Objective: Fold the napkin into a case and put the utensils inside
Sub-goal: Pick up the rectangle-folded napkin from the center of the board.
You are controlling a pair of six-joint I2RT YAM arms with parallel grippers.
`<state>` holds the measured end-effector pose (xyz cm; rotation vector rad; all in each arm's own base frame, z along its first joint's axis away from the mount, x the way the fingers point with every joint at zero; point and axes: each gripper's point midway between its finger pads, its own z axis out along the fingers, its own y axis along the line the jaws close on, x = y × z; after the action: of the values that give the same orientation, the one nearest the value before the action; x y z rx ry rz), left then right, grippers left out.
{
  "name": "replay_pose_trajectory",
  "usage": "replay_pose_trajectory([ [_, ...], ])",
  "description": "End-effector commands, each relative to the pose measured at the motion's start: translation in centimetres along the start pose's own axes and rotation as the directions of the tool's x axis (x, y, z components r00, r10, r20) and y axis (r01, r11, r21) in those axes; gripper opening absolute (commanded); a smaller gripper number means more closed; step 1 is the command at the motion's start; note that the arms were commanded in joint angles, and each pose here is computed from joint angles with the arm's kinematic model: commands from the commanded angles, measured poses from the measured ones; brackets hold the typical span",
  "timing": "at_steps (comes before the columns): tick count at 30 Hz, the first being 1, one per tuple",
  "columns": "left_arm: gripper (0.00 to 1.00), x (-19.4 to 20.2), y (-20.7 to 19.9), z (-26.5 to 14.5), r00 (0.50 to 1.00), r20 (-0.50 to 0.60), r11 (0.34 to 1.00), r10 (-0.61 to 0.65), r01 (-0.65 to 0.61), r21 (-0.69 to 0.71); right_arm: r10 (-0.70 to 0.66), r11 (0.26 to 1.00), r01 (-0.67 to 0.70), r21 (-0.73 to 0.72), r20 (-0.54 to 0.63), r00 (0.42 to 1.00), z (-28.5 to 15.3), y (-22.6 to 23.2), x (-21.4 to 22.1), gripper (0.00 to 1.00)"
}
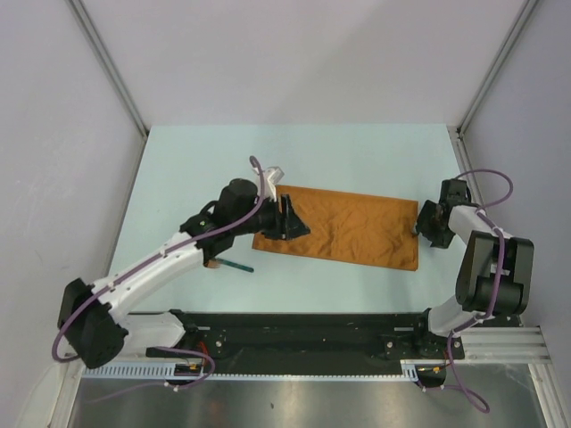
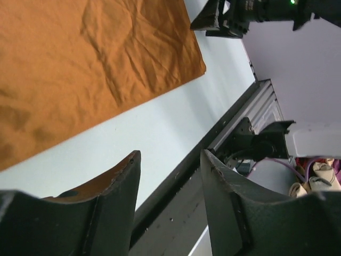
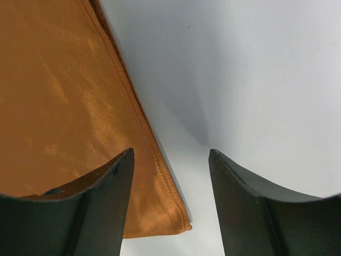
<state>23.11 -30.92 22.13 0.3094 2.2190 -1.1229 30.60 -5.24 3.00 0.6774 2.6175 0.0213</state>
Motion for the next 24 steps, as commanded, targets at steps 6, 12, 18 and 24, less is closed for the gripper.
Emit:
replay_pose_trajectory([
  [6,0.55,0.9,-0.7,-4.1,0.997,0.066,0.999,0.035,-0.037,0.025,-0.1,0.993,0.101,0.054,-0.023,0.995,1.2,2.1,0.6,0.6],
  [12,0.56,0.4,-0.8,-4.5,0.995,0.077,0.998,0.056,-0.057,0.017,-0.123,0.99,0.127,0.055,-0.07,0.99,2.3,3.3,2.4,0.51],
  [18,0.56,0.4,-0.7,-4.6,0.995,0.074,0.997,0.07,-0.07,0.007,-0.143,0.982,0.153,0.107,-0.095,0.985,3.0,2.7,3.5,0.44],
  [24,0.57,0.9,-0.3,-4.2,0.997,0.059,0.998,0.059,-0.059,0.01,-0.175,0.98,0.183,0.082,-0.096,0.98,2.9,4.0,4.0,0.22],
])
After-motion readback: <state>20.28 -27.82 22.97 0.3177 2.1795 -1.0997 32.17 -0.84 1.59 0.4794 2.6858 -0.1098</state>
